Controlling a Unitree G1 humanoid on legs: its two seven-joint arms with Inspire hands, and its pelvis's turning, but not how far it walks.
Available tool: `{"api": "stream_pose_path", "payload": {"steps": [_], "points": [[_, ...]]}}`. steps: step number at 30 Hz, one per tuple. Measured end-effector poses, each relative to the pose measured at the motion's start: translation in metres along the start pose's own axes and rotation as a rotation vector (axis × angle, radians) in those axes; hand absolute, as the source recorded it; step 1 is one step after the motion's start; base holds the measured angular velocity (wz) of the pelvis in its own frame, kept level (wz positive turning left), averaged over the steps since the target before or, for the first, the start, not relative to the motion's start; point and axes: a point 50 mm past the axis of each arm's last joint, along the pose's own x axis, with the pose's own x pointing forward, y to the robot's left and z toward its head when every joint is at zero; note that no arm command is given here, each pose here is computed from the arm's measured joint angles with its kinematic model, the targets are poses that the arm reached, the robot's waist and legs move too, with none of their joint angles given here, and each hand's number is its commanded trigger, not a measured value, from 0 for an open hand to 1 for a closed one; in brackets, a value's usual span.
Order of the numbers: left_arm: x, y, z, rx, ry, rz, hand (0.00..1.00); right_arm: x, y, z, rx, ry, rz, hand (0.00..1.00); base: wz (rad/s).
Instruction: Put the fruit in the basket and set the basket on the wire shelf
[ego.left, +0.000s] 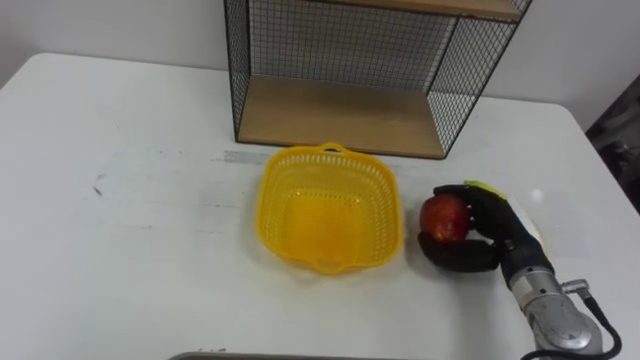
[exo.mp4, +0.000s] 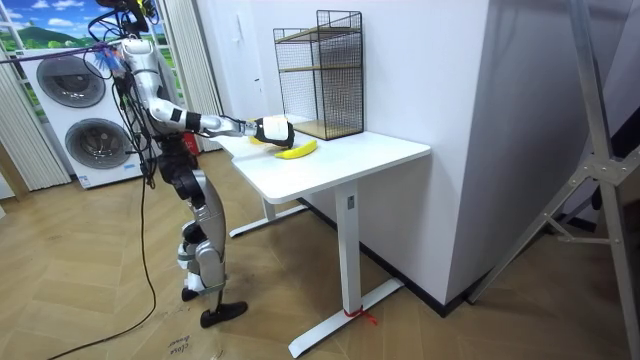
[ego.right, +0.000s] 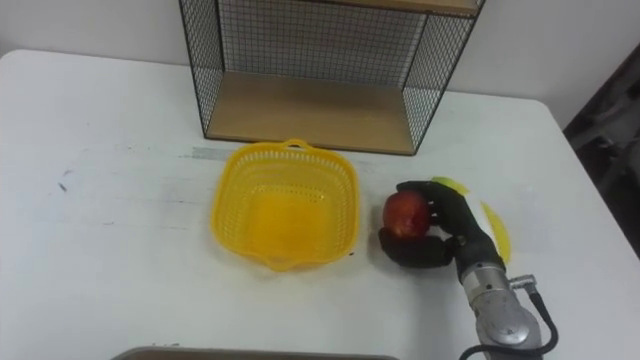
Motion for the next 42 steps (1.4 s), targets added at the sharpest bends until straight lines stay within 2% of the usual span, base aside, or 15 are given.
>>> {"api": "stream_pose_path", "payload": {"steps": [14,29,42], "points": [[-0.001,0.0,0.0,-0.001,-0.004,0.002,0.0,-0.002,0.0,-0.001,0.072,0.0,-0.025,1.0,0.0],[-0.001,-0.004,-0.003,-0.004,0.015,-0.001,0.0,-0.004,-0.006,-0.004,0.285,0.005,-0.075,1.0,0.0],[-0.002,-0.01,-0.003,-0.016,0.014,-0.024,0.0,-0.003,-0.01,0.028,0.273,-0.12,-0.057,1.0,-0.02]]}}
